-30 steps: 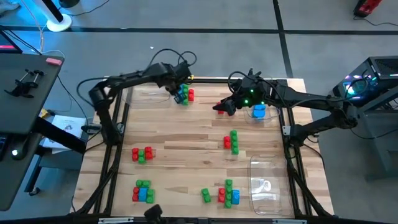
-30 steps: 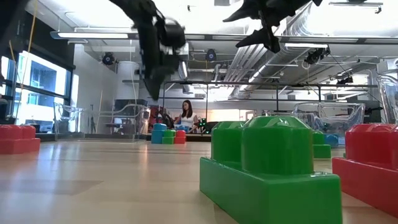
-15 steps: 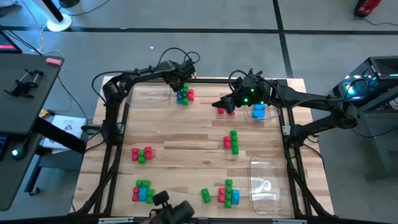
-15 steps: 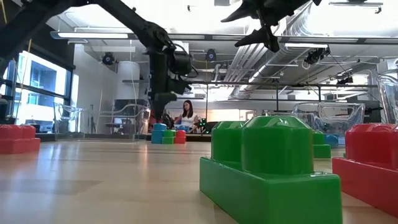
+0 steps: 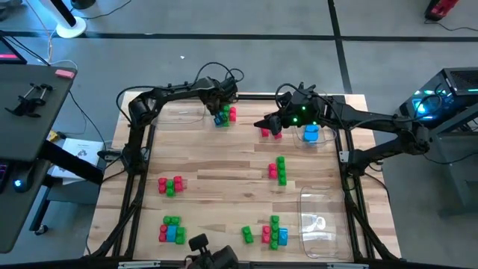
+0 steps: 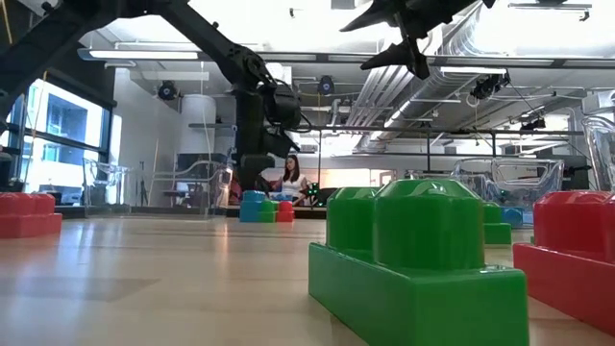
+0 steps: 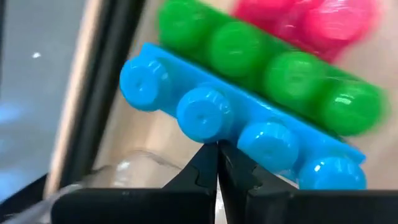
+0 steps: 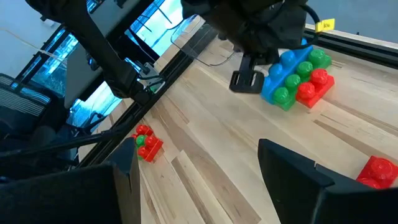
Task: Sort blocks
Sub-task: Put the blue game piece into the top right transparent bin
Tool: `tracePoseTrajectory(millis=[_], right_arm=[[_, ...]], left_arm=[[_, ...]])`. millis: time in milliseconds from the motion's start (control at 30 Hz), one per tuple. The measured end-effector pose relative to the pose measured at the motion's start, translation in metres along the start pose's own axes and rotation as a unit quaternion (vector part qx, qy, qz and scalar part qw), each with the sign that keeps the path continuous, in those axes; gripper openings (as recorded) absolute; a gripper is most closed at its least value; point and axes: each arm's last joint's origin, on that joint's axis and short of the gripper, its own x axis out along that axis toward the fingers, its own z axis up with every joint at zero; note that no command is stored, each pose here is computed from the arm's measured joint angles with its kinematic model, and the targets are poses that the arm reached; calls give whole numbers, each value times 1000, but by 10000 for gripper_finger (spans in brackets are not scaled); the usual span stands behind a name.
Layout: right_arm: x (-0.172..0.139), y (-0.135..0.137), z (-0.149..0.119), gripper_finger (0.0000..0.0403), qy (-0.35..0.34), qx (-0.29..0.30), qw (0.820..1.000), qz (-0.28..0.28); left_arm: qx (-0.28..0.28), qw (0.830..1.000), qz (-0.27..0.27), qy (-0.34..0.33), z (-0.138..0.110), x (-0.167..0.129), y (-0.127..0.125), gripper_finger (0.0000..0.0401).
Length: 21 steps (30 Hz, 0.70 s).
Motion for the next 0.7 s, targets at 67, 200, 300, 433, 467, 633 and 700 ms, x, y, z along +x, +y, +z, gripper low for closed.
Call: tracePoseTrajectory(millis=[67,200,300,433,467,633,700], right_arm=[[0,0,0,212,0,-2,1000,0],[0,0,0,212,0,-3,1000,0],[0,0,0,212,0,-4,1000,0],[0,0,0,212,0,-4,1000,0],[0,0,0,212,0,-4,1000,0],[0,0,0,212,0,-13,1000,0],[0,1,0,212,0,-18,1000,5]], left_arm=[[-1,1000,-15,1,0,-2,-6,0],[-4,999,-37,9,0,-5,-22,0],[-3,998,-68,15,0,-9,-36,0],[9,994,-105,19,0,-15,-59,0],[13,993,-113,25,-1,-16,-65,0],[55,987,-138,60,-12,-31,-89,0],[87,984,-142,58,-16,-42,-96,0]])
